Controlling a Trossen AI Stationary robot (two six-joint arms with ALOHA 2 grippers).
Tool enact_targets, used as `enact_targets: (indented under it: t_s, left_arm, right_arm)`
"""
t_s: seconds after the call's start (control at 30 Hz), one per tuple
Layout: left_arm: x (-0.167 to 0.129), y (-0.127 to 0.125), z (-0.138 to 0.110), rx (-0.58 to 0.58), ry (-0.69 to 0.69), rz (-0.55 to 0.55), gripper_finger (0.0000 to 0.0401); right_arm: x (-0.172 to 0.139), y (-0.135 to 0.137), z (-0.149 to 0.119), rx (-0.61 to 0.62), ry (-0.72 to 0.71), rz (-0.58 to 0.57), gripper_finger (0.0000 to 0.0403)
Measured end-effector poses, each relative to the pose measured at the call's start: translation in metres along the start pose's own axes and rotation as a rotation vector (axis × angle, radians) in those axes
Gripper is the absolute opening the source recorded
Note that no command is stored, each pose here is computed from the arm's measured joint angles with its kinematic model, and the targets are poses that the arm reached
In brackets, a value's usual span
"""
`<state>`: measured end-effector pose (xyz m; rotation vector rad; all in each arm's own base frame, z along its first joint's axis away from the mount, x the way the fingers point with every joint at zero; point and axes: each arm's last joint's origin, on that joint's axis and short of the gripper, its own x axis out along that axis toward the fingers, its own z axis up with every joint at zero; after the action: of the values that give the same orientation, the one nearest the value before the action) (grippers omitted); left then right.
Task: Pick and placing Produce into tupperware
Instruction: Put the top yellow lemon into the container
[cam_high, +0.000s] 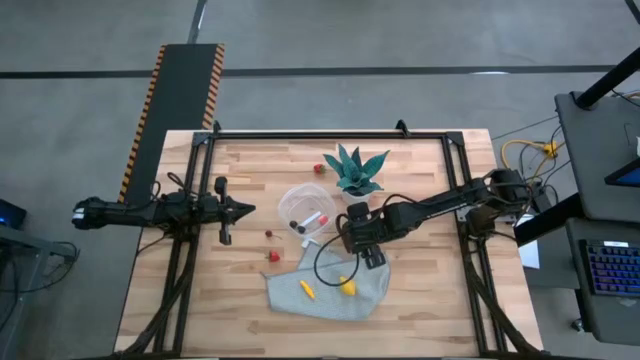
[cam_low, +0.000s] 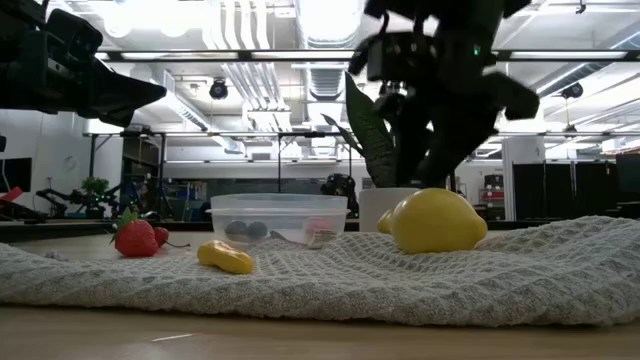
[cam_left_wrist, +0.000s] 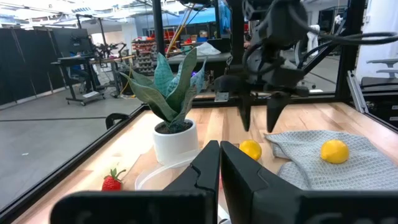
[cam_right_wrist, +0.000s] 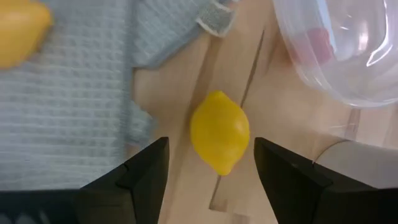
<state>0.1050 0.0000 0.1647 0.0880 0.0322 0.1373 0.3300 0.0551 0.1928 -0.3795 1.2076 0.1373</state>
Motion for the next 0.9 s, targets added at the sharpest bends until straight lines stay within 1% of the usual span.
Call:
enact_targets:
  t_s: [0.23,0.37,0.57,0.77,0.9]
  left_arm:
    - [0.0,0.0,0.0,0.0,-0.001,0.0,0.0]
    - [0.0,0.0,0.0,0.0,0.0,0.0,0.0]
    - [0.0,0.0,0.0,0.0,0.0,0.0,0.0]
    - [0.0,0.0,0.0,0.0,0.001,0.0,0.0]
    - [0.0,0.0,0.0,0.0,0.001,0.0,0.0]
  right_arm:
    - [0.014,-0.013,-0.009,0.049,-0.031,-0.023,0.0226]
    - [0.018,-0.015,-0.013,0.058,-0.032,-0.019,0.0228]
    - [0.02,-0.012,-0.012,0.051,-0.069,0.055,0.0228]
    - [0.019,-0.012,-0.01,0.026,-0.101,0.072,0.0228]
    - [0.019,-0.011,-0.01,0.047,-0.097,0.096,0.0237]
